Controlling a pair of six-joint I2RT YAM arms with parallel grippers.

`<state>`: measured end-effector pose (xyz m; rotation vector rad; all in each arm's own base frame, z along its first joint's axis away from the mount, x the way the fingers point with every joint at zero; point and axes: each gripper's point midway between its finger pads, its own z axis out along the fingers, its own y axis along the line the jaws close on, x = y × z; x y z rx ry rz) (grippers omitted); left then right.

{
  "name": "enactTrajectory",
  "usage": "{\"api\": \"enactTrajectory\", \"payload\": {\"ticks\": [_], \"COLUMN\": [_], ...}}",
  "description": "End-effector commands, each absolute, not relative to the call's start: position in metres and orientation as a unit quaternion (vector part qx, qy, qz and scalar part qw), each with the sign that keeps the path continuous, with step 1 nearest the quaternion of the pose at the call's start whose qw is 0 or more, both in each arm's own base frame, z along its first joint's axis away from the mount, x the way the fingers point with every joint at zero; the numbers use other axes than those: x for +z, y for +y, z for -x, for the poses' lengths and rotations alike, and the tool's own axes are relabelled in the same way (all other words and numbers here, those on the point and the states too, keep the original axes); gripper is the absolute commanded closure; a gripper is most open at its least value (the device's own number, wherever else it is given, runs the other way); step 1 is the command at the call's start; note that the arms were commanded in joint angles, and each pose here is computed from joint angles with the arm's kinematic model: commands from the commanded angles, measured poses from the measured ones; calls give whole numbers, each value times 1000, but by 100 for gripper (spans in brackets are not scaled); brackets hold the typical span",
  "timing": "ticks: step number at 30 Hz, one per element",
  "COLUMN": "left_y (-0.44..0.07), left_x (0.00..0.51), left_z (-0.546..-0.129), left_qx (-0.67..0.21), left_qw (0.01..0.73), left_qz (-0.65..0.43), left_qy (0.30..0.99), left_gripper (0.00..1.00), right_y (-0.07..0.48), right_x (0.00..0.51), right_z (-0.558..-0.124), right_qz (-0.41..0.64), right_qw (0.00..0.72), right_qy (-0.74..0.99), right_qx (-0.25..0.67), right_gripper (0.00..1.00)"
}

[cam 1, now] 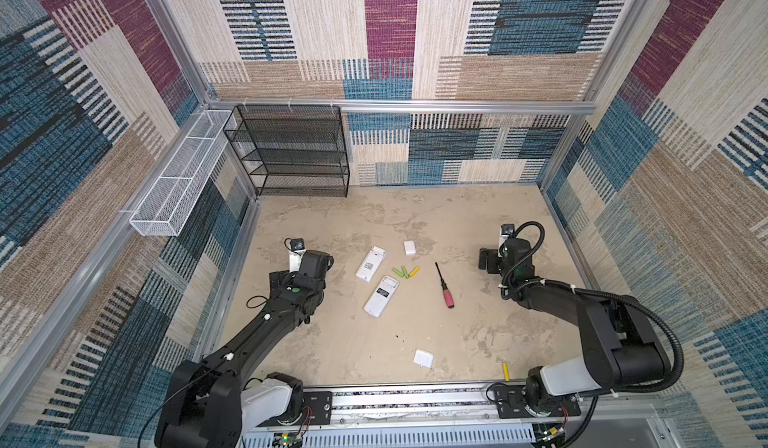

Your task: Unload the batteries from the remote control

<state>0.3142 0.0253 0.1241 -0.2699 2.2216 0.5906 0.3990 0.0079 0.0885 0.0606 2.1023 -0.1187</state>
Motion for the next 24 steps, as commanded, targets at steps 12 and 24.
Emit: {"api": "enactTrajectory", "payload": {"ticks": [12, 24], "left_y": [41, 42], "left_x": [109, 106], "left_z": [-365, -399], "left_qx": [148, 81], "left_qw": [496, 550], "left_qz": [97, 91], "left_qy": [850, 826], "left_gripper": [1, 1], "right_y": [7, 8], "right_x": [138, 143], "right_z": [-404, -375], "right_qz": [20, 31], "right_qw": [648, 687], "right_qy": [761, 725], "right_qx": [33, 44], "right_gripper": [0, 1]}}
